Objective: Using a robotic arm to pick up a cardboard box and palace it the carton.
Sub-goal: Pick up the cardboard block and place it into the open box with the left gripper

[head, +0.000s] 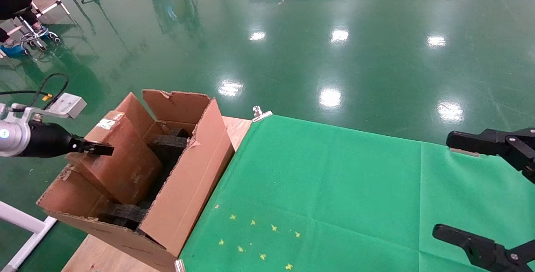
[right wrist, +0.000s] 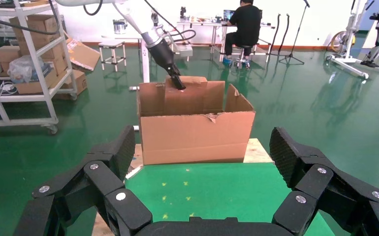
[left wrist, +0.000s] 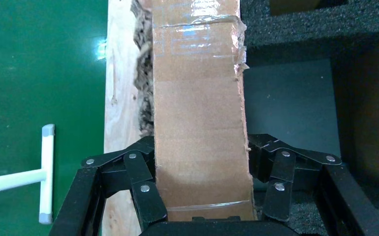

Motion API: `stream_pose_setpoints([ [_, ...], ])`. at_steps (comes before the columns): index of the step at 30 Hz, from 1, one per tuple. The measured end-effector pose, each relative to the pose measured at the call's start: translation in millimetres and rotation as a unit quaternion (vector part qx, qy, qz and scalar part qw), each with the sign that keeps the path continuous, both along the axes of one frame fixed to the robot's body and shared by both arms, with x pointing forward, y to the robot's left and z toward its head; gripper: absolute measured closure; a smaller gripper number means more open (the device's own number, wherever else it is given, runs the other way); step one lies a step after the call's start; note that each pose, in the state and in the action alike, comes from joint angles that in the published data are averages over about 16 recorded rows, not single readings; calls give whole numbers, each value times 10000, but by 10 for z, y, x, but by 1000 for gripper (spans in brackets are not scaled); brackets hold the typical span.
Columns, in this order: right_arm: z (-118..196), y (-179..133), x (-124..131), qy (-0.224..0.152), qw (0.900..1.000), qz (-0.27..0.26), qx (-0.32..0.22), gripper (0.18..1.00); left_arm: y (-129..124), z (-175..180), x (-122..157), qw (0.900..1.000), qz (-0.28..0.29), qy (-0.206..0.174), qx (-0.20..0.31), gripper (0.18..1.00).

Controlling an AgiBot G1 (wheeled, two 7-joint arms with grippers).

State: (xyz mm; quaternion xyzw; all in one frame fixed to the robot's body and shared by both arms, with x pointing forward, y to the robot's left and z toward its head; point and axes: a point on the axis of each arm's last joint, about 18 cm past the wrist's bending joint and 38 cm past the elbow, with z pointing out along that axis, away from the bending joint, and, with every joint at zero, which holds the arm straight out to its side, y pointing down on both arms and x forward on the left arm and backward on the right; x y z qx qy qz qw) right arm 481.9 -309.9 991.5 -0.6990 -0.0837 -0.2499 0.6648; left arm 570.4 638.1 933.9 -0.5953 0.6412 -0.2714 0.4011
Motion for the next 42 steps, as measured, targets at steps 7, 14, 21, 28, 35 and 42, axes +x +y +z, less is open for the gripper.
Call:
stream_pose_setpoints([
  [7,0,0,0,0,10000,0,0,178,16,-202,3,9999,42,78,-77,958],
  [14,0,0,0,0,10000,0,0,178,-2,-386,22,9996,82,208,-156,958],
  [21,0,0,0,0,10000,0,0,178,-58,-535,73,9990,108,386,-185,960],
  [28,0,0,0,0,10000,0,0,178,-136,-653,144,9983,100,560,-161,964],
  [35,0,0,0,0,10000,0,0,178,-208,-745,218,9976,85,679,-105,967],
  [42,0,0,0,0,10000,0,0,178,-280,-837,290,9969,66,778,-40,968],
])
